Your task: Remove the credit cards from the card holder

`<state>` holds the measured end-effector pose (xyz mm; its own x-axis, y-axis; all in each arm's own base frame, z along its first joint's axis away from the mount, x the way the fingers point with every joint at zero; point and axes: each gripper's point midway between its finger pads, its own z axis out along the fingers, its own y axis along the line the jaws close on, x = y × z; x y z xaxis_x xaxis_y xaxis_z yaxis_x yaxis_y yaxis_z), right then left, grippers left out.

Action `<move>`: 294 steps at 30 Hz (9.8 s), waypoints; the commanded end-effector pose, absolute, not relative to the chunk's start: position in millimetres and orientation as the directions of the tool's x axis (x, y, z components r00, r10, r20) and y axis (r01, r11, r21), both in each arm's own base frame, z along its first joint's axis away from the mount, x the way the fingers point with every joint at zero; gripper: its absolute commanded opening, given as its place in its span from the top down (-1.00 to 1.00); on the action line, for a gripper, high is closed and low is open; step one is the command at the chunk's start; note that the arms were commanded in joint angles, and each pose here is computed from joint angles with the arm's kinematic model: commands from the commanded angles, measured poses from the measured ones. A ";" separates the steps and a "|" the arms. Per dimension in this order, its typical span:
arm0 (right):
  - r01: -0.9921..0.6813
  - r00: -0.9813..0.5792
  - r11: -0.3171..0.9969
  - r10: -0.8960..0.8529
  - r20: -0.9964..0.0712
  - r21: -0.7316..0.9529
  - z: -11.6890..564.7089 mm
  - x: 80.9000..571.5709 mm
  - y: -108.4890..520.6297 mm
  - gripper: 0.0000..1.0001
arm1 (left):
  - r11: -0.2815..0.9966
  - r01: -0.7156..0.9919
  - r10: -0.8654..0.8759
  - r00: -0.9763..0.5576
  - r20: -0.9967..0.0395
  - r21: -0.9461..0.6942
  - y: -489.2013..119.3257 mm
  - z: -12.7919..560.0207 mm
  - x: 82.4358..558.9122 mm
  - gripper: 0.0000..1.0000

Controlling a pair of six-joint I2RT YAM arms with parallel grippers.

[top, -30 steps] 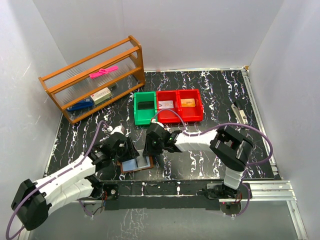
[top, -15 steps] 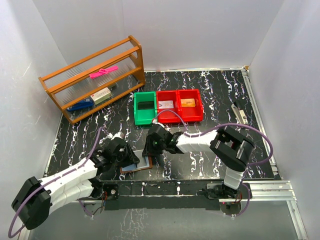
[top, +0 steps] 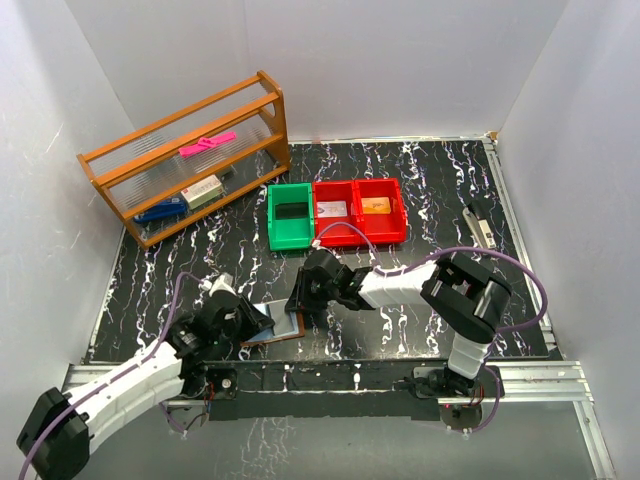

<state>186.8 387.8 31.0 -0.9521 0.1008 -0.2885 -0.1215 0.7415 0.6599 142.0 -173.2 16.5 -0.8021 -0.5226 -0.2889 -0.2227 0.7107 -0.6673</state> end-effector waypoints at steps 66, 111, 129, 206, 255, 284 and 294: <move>-0.149 -0.970 0.769 0.008 -0.242 0.622 14.9 187.3 342.1 0.50 | 0.644 -0.062 -0.395 -0.880 -0.262 -0.763 -221.5 22.6 179.3 0.68; -0.143 -0.975 0.704 0.019 -0.221 0.695 19.9 187.1 360.0 0.57 | 0.477 0.210 -0.145 -0.939 -0.312 -0.854 -266.2 67.5 167.1 0.83; -0.108 -0.966 0.750 0.077 -0.247 0.653 20.8 196.4 340.9 0.66 | 0.609 0.163 -0.230 -0.901 -0.369 -0.776 -238.9 61.8 175.5 1.00; -0.130 -0.952 0.651 0.129 -0.278 0.748 60.0 228.1 351.6 0.37 | 0.822 0.134 -0.085 -0.932 -0.353 -0.553 -219.0 45.7 192.6 0.38; -0.056 -0.946 0.623 0.216 -0.241 0.780 49.4 222.5 306.1 1.00 | 0.801 0.158 -0.145 -0.884 -0.444 -0.577 -220.4 84.3 205.3 0.23; -0.056 -0.950 0.559 0.226 -0.217 0.827 48.9 226.8 319.4 0.58 | 0.867 0.098 -0.023 -0.971 -0.237 -0.488 -218.0 -0.4 180.7 0.92; -0.077 -0.958 0.567 0.186 -0.218 0.820 35.8 224.9 321.8 0.39 | 0.872 0.106 -0.013 -0.971 -0.240 -0.478 -215.8 -2.0 179.9 0.97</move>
<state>217.3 316.5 35.9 -0.9627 0.2033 -0.1785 -0.0287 0.5790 0.8148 199.1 -237.2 20.6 -0.9555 -0.0488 -0.2909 0.1284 0.8189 -0.5594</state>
